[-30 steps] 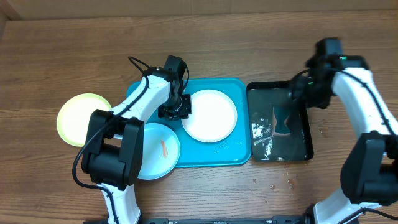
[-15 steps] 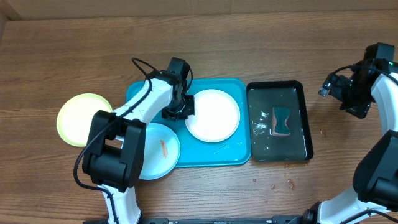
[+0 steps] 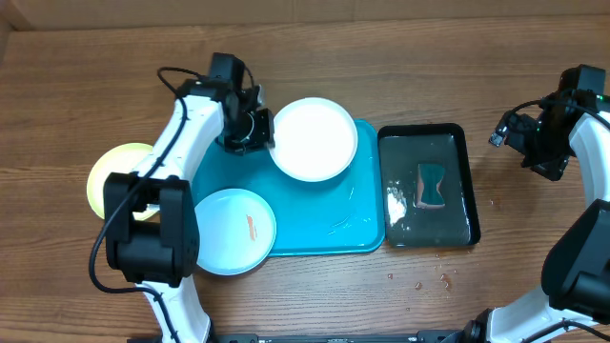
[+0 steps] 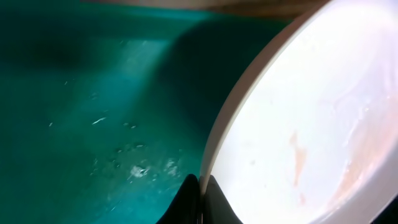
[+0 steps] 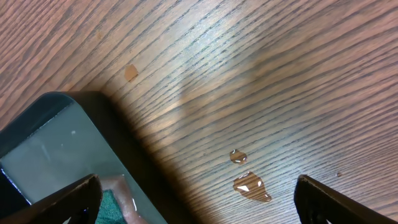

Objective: Clean dirty plates on tray and stack at the side
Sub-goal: 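Lift the white plate with the left gripper and swing it right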

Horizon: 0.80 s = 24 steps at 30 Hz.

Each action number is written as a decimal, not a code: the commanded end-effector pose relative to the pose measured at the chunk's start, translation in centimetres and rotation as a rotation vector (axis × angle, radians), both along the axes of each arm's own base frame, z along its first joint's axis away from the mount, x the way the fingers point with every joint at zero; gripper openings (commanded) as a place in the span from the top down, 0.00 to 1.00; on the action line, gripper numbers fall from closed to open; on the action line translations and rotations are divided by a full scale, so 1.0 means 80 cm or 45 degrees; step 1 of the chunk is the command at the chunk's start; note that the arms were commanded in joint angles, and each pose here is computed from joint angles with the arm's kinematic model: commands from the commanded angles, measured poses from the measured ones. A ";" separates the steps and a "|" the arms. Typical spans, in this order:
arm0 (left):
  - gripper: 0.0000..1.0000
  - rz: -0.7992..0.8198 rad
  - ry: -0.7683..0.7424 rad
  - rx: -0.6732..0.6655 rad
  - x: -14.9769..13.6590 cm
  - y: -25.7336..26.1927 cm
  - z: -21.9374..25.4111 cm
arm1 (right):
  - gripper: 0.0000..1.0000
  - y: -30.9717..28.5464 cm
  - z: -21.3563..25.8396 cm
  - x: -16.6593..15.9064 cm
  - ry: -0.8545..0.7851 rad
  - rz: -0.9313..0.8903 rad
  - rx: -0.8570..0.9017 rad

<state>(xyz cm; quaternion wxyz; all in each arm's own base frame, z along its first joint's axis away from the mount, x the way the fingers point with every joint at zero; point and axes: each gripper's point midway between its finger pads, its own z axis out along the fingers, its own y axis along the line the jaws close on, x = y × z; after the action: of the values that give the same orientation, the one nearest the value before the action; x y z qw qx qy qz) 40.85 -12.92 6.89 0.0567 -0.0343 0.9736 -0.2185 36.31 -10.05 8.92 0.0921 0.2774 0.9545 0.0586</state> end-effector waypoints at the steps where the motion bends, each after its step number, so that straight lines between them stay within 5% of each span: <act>1: 0.96 -0.159 -0.105 -0.200 0.006 -0.035 0.038 | 0.00 -0.003 0.010 0.006 -0.035 -0.008 -0.010; 14: 0.96 -0.194 -0.150 -0.255 0.010 -0.049 0.057 | 0.00 -0.003 0.010 0.006 -0.036 -0.008 -0.010; 24: 0.96 -0.126 -0.299 0.001 0.030 -0.029 0.096 | 0.00 -0.003 0.010 0.006 -0.035 -0.008 -0.010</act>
<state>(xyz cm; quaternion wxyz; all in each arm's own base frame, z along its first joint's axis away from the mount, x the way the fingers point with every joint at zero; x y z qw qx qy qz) 42.09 -15.51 10.18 0.0922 0.0286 0.9608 -0.2598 36.30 -10.07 8.92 0.0919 0.2776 0.9545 0.0584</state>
